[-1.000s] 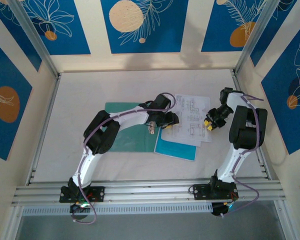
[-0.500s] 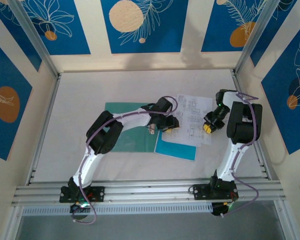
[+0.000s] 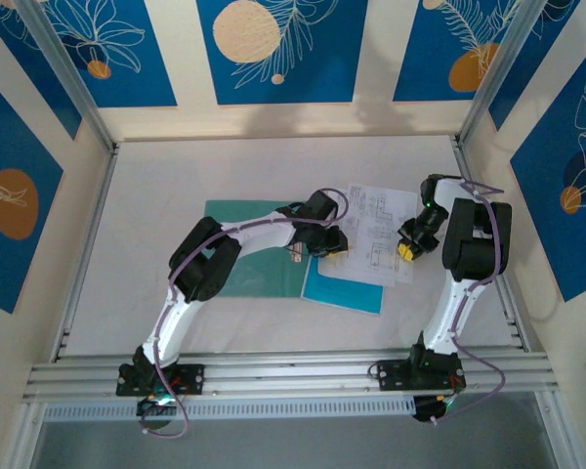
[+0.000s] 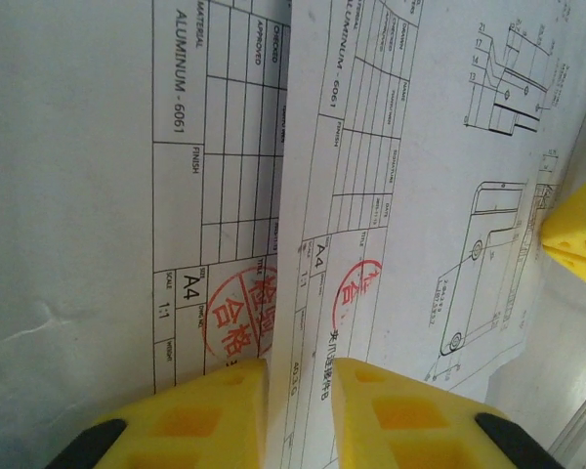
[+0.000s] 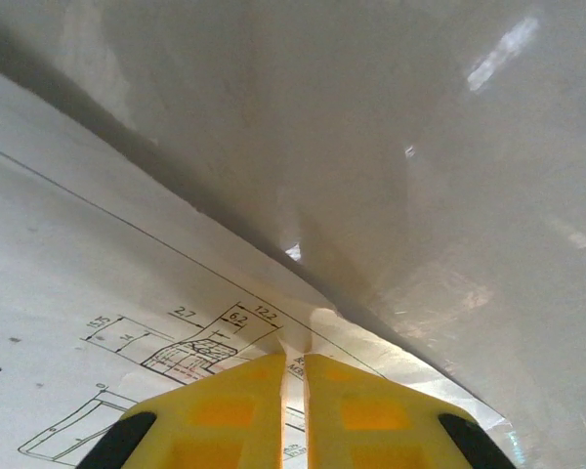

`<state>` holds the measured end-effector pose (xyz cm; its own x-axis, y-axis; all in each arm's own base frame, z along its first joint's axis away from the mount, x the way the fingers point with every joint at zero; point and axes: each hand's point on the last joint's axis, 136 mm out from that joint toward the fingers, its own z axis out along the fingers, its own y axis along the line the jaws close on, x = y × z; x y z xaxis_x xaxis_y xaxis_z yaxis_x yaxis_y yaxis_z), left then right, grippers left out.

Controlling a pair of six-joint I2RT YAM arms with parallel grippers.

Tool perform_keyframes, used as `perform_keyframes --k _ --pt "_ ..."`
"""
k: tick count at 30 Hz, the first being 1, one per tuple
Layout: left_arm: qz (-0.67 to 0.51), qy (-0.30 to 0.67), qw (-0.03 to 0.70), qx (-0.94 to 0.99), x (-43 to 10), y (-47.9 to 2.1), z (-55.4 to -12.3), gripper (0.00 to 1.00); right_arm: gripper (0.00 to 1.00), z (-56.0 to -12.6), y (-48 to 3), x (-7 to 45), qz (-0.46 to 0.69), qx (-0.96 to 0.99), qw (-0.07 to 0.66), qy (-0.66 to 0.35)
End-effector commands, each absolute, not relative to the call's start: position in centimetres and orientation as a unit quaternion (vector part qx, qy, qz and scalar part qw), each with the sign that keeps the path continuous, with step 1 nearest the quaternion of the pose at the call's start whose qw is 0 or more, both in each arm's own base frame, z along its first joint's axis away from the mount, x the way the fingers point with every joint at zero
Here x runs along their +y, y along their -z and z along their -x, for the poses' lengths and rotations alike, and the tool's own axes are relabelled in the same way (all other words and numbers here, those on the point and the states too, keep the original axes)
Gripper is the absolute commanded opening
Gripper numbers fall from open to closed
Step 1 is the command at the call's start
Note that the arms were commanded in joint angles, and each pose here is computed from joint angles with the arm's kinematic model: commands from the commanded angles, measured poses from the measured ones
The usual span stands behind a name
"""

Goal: Put the files into the folder

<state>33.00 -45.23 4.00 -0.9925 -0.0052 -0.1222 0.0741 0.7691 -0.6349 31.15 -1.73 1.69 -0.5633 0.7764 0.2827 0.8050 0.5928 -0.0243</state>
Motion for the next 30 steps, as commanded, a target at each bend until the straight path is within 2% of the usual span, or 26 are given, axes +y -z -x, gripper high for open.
perform_keyframes --k 1,11,15,16,18,21,23,26,30 --pt "-0.035 0.355 0.076 0.931 -46.2 -6.3 -33.0 0.22 0.14 -30.9 -1.6 -1.7 0.440 -0.885 0.144 0.043" --pt "-0.039 0.361 0.075 0.929 -46.5 -6.5 -32.7 0.13 0.14 -30.9 -1.6 -1.8 0.441 -0.885 0.143 0.043" --pt "-0.038 0.359 0.078 0.929 -46.3 -6.7 -32.7 0.00 0.15 -31.2 -1.8 -1.7 0.438 -0.887 0.137 0.048" --pt "-0.036 0.357 0.079 0.930 -46.2 -6.8 -32.7 0.00 0.16 -31.4 -1.9 -1.7 0.437 -0.888 0.132 0.052" --pt "-0.031 0.358 0.083 0.929 -46.1 -7.3 -32.8 0.00 0.21 -32.5 -2.9 -1.4 0.422 -0.898 0.104 0.064" --pt "-0.014 0.366 0.091 0.926 -45.9 -8.4 -33.1 0.00 0.39 -34.3 -5.4 -0.5 0.394 -0.914 0.058 0.076" --pt "0.000 0.373 0.097 0.923 -45.7 -9.2 -33.3 0.00 0.47 -35.2 -7.5 0.0 0.381 -0.921 0.034 0.078" --pt "0.021 0.378 0.102 0.920 -44.9 -10.2 -33.5 0.00 0.53 -36.1 -10.4 1.2 0.367 -0.926 0.000 0.086" --pt "0.043 0.371 0.110 0.921 -42.4 -11.2 -33.7 0.00 0.55 -35.9 -13.1 2.9 0.349 -0.930 -0.031 0.106"
